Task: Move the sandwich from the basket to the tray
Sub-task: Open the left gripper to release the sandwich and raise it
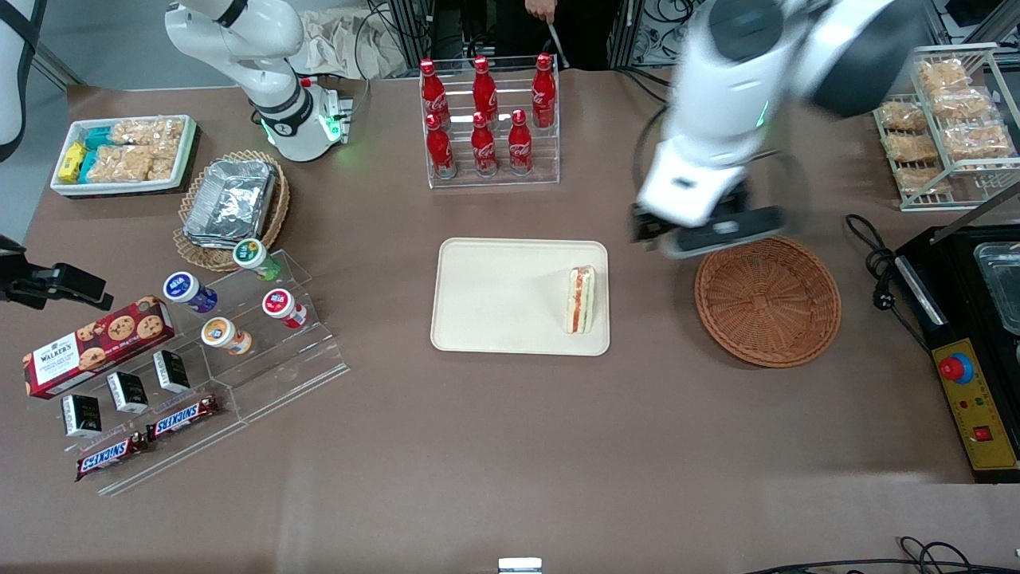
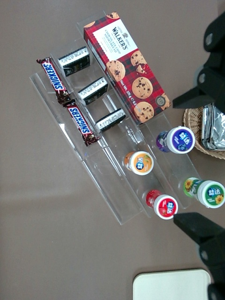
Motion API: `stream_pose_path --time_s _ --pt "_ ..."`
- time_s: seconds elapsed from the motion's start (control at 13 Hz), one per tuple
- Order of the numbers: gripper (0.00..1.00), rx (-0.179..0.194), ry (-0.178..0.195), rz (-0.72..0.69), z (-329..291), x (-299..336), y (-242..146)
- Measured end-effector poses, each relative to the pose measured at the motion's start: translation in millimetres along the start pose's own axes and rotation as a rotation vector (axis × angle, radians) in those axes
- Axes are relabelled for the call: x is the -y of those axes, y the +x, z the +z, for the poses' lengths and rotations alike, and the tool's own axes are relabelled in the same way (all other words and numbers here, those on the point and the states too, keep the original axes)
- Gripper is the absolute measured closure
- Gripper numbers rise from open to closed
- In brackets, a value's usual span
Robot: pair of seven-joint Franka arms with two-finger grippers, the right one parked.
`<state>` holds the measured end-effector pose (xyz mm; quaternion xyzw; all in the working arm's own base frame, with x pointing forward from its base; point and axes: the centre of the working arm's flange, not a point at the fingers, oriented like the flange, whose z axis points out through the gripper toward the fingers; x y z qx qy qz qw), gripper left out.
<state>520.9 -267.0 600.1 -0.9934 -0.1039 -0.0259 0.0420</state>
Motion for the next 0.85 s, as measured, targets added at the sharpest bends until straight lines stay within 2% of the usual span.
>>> stream_pose_path --time_s 0.15,0.31,0.54,0.69,0.85 --pt "0.0 0.017 -0.002 0.025 -16.3 53.7 22.7" --pt "0.0 0.043 -0.037 0.087 -24.2 121.1 47.9" --pt "0.0 0.064 -0.058 0.187 -31.5 220.8 69.3" --pt "0.0 0.069 -0.064 0.205 -28.9 249.7 73.9" --pt "0.0 0.08 -0.062 0.224 -22.7 240.5 74.6"
